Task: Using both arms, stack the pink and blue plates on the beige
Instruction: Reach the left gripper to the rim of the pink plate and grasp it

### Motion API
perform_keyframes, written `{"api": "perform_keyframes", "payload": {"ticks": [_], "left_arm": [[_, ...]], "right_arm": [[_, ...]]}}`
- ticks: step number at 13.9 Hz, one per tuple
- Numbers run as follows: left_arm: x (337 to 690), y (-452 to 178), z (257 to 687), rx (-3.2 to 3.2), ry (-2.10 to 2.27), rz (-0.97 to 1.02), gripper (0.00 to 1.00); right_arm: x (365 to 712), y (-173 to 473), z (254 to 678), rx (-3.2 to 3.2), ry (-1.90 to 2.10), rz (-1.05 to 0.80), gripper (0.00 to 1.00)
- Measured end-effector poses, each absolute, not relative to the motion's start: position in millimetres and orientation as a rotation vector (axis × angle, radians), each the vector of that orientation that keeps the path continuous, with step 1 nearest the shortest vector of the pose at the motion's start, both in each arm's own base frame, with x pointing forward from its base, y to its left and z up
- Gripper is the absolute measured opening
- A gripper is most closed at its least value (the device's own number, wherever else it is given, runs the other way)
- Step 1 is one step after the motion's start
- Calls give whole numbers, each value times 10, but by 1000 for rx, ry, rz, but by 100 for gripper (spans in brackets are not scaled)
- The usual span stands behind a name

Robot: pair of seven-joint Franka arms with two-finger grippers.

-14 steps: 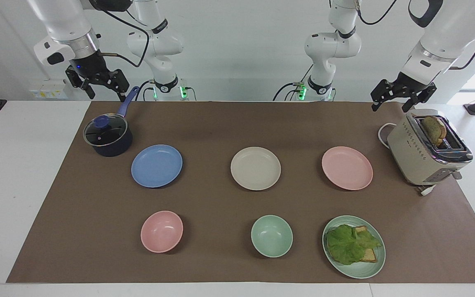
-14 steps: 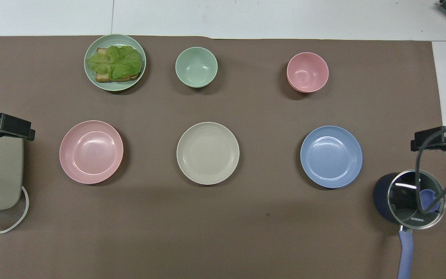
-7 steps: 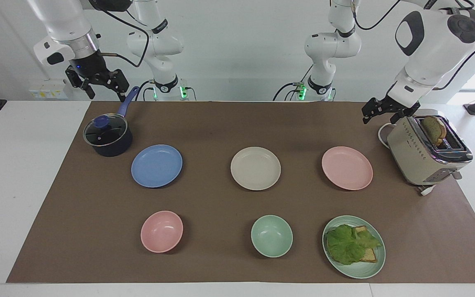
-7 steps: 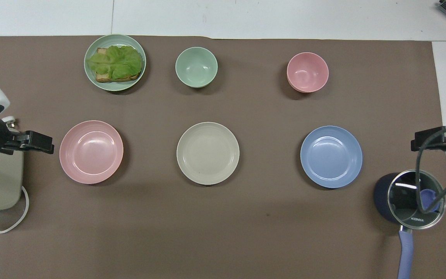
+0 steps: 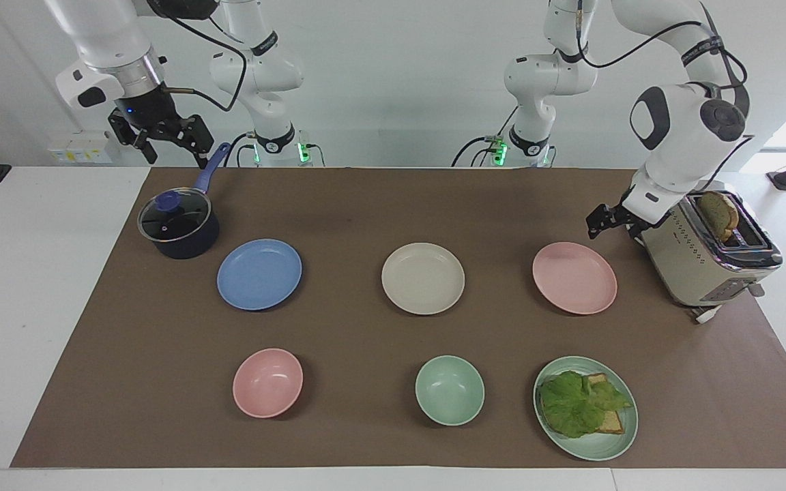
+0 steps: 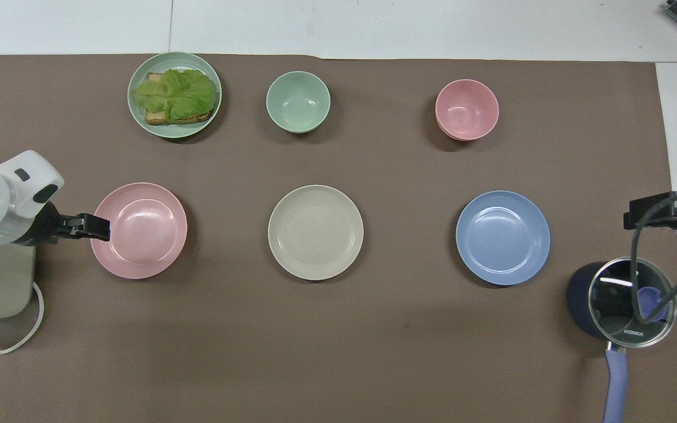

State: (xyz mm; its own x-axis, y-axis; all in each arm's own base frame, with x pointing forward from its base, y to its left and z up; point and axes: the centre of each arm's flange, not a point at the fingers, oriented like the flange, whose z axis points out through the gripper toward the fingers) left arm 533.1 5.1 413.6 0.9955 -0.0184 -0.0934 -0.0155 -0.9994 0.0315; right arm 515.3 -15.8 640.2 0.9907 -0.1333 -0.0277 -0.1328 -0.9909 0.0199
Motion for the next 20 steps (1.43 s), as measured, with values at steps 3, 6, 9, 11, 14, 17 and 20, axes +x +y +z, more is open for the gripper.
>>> {"api": "perform_keyframes", "payload": {"ticks": [3, 6, 9, 11, 14, 17, 20], "left_arm": [[5406, 280, 3722, 3104, -32, -167, 100], [5435, 402, 3529, 3100, -39, -191, 100], [5477, 380, 3406, 3102, -45, -180, 100], [5480, 379, 3276, 3101, -45, -190, 100], [5479, 379, 3108, 3101, -43, -203, 99], [5476, 379, 3097, 3100, -42, -206, 82], [5475, 380, 3097, 3100, -42, -206, 45]], "right_arm": [[5153, -159, 6397, 3116, -208, -47, 100], [5152, -159, 6391, 3116, -208, -49, 100], [5152, -159, 6390, 3116, -208, -49, 100], [5149, -159, 6394, 3116, -208, -48, 100], [5146, -159, 6393, 3116, -208, -49, 100], [5145, -159, 6388, 3116, -208, -51, 100], [5144, -159, 6387, 3116, -208, -51, 100]]}}
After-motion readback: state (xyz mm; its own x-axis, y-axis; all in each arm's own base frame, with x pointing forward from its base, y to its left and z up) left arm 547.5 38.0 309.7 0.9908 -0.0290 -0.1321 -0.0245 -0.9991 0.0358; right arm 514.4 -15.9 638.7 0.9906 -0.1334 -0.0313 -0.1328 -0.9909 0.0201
